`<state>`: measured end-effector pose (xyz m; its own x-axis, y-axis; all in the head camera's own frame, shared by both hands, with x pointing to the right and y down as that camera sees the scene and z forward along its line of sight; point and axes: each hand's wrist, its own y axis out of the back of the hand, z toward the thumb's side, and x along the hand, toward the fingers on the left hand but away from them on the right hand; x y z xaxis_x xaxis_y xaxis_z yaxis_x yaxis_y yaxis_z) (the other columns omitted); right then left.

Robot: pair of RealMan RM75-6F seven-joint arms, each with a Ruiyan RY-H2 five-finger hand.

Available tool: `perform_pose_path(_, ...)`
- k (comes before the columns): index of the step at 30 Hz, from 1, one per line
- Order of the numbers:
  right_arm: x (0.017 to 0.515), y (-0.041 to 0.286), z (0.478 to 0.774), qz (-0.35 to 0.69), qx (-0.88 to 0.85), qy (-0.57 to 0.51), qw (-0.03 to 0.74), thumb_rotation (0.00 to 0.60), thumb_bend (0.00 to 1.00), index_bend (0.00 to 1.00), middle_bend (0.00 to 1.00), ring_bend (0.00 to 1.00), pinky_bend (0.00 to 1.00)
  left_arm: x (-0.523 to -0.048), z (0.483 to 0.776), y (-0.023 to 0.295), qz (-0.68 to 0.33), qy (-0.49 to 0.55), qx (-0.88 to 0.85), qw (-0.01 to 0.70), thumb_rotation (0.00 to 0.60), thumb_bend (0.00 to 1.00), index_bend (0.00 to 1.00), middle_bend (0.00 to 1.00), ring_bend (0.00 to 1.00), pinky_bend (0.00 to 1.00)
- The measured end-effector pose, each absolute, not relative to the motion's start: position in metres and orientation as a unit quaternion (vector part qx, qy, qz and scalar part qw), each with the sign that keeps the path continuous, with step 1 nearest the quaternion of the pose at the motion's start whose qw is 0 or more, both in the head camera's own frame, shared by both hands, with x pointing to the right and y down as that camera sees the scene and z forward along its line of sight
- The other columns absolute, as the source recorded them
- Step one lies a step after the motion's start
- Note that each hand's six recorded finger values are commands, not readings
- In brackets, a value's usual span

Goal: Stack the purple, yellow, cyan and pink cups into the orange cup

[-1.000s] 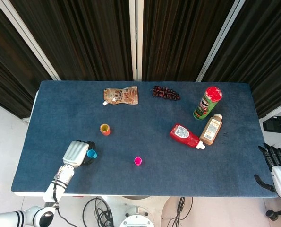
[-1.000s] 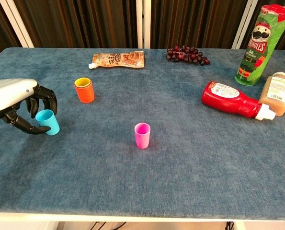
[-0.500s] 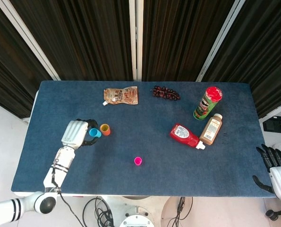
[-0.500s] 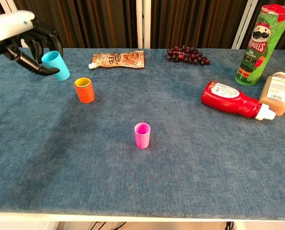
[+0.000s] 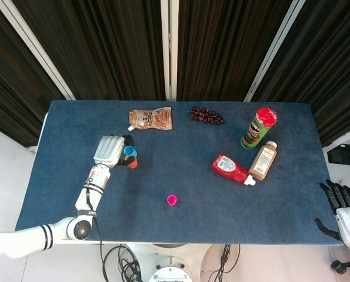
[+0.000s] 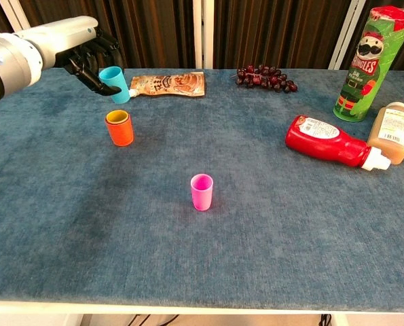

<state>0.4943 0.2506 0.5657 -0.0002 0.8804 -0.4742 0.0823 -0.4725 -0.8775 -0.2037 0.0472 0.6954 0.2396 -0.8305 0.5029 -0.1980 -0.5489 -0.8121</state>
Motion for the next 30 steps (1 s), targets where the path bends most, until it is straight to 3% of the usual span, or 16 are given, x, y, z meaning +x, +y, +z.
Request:
perform_pose_path(17,0.498,0.249,0.566,0.593,-0.619,-0.390,0.337,0.600,0.22,0.00,0.00,0.00,0.00,-0.214,0.722,0.062,-0.527,0.331,-0.718,0.311,0.600,0.29,0.49,0.49,0.50,0.41)
perform_pose_path(24,0.499,0.249,0.565,0.594,-0.618,-0.390,0.336,0.600,0.22,0.00,0.00,0.00,0.00,-0.211,0.727,0.068,-0.525,0.320,-0.731,0.295,0.600,0.23,0.16,0.20,0.18,0.25)
perform_pose_path(30,0.500,0.248,0.565,0.593,-0.617,-0.392,0.337,0.600,0.22,0.00,0.00,0.00,0.00,-0.202,0.713,0.067,-0.504,0.326,-0.739,0.307,0.600,0.23,0.17,0.19,0.16,0.24)
